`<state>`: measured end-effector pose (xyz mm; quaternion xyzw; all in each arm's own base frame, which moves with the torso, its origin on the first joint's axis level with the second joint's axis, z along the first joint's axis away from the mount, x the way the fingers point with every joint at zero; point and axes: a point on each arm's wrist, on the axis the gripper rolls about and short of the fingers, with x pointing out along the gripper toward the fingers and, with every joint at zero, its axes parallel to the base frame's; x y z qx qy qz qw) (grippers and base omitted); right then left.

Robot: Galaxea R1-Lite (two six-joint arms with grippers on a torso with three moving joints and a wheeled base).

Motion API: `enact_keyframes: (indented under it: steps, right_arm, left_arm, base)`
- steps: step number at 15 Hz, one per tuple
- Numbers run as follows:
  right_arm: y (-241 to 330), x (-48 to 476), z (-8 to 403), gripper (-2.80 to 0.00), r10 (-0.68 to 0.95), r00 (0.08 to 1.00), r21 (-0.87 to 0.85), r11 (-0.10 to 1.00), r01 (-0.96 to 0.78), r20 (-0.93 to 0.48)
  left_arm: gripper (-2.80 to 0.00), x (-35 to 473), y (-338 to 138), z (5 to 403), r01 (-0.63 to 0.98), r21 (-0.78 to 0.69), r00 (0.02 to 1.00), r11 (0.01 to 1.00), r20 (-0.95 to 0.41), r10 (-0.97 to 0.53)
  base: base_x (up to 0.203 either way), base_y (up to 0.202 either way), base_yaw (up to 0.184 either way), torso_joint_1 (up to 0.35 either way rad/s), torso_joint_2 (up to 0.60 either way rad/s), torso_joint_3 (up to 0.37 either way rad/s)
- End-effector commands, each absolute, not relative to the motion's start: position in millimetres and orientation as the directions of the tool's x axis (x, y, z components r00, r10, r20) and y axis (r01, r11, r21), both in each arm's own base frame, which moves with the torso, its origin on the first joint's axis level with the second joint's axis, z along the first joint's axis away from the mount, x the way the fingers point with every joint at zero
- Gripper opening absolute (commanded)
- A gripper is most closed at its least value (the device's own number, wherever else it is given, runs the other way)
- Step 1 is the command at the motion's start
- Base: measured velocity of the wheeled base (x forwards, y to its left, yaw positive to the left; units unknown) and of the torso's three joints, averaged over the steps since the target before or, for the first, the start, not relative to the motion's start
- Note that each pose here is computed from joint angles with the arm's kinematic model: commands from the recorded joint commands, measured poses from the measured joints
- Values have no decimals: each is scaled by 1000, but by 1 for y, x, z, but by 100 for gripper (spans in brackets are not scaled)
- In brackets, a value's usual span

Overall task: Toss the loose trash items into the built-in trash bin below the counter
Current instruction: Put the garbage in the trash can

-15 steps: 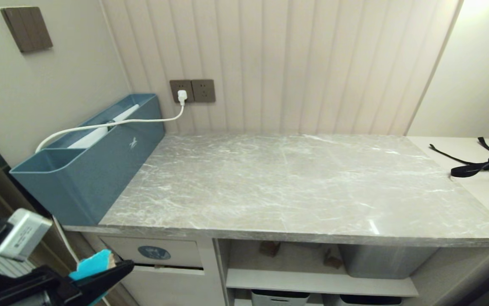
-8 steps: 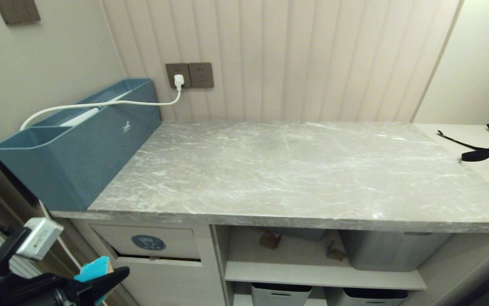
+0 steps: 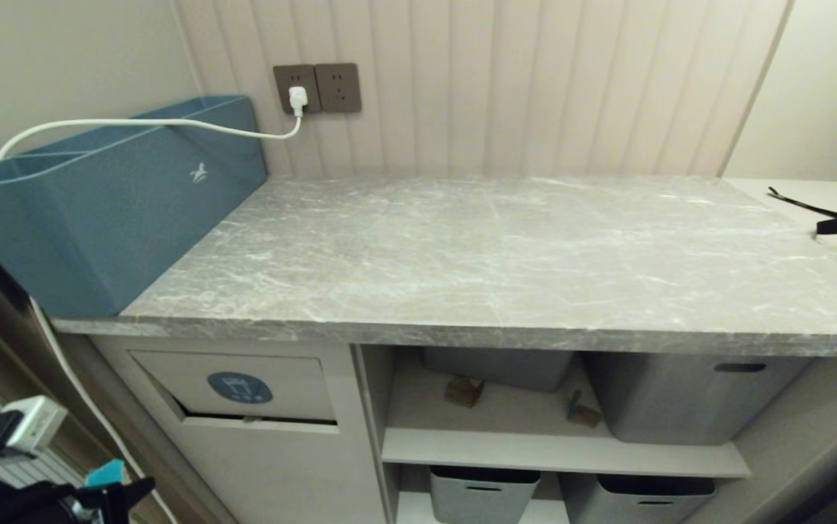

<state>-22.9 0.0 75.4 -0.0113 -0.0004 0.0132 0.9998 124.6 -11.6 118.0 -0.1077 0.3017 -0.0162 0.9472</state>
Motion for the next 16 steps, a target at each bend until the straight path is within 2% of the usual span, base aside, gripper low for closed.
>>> enact_keyframes:
  steps: [1,3,7,10,16]
  right_arm:
    - [0,-23,75,-280,28,1000,-23,999,-28,-2]
    - [0,-23,75,-280,28,1000,-23,999,-28,-2]
    - [0,-23,75,-280,28,1000,-25,999,-28,0]
    - [0,-23,75,-280,29,1000,-25,999,-29,-2]
    - [0,-23,75,-280,28,1000,-25,999,-28,0]
  left_arm:
    - [-280,126,-9,106,-71,-205,776,976,-626,-75]
    - [-280,136,-6,105,-103,-205,784,973,-619,-47]
    - [-280,164,-1,111,-97,-220,883,971,-469,-19]
    - [-280,171,-1,118,-82,-228,916,970,-400,-17]
    - [-280,186,10,113,-134,-235,926,963,-377,37]
  base:
    - [0,0,0,-217,500,290]
    - [0,0,0,-207,494,293]
    - [0,0,0,-197,480,282]
    - [0,0,0,-184,466,290]
    - [0,0,0,-150,455,303]
